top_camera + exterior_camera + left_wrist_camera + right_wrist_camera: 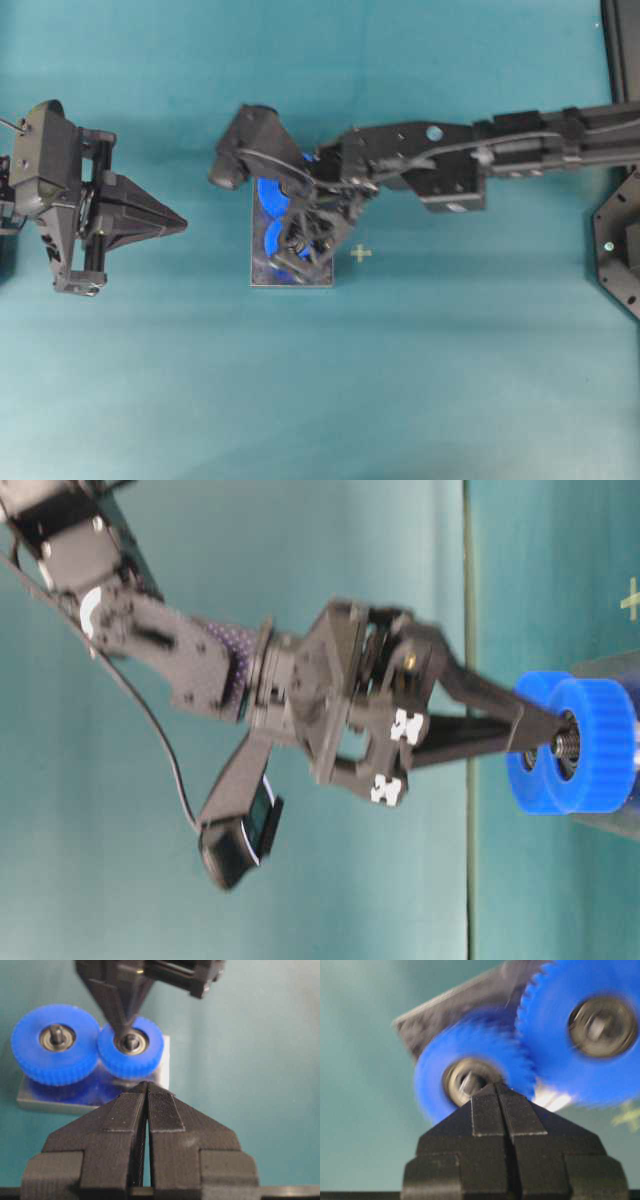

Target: Fit the small gear onto the shaft.

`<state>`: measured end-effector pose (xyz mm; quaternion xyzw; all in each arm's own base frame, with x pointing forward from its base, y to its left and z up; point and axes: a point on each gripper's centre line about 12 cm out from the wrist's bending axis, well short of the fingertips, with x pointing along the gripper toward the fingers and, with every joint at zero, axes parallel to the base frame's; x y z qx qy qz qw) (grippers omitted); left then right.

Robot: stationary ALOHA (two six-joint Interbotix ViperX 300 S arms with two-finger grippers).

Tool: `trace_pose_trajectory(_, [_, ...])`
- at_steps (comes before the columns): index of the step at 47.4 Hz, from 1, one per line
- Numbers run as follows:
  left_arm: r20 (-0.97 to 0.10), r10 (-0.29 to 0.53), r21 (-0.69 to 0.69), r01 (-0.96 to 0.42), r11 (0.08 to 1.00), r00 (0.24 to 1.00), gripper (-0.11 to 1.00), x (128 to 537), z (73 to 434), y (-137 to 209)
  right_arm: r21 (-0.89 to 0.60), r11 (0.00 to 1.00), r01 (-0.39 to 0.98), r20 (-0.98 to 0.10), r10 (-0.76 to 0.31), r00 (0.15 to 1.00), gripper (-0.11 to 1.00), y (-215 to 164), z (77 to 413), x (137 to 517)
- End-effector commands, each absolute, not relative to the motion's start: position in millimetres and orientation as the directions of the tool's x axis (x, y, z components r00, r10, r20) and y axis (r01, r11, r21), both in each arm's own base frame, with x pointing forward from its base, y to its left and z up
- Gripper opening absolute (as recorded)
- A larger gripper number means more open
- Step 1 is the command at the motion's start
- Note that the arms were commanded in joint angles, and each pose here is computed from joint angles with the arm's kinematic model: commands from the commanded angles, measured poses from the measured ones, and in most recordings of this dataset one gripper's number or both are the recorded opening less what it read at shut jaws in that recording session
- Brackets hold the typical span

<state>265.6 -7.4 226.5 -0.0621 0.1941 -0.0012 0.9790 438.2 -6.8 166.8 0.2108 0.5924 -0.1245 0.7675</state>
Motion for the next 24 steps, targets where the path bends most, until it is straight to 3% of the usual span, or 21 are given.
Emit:
trace_pose_trajectory(1, [-0.356, -0.028, -0.123, -0.017, 0.992, 0.934, 0.0, 267.6, 232.3, -7.9, 0.189, 0.876, 0.445, -0.959, 0.068, 0.274, -0.02, 1.4, 177.7, 426.9])
trace_pose_trajectory(11, [-0.357, -0.029, -0.123, -0.017, 0.992, 0.934, 0.0, 266.9, 230.9, -8.0, 0.236, 0.88, 0.413, -0.945, 0.108, 0.309, -0.02, 38.3, 194.2, 423.1])
trace_pose_trajectory(24, [-0.35, -0.029, -0.125, -0.016, 0.992, 0.936, 0.0, 267.2, 231.7, -8.0, 0.236, 0.873, 0.428, -0.926, 0.068, 0.372, -0.02, 18.6, 209.2, 426.9])
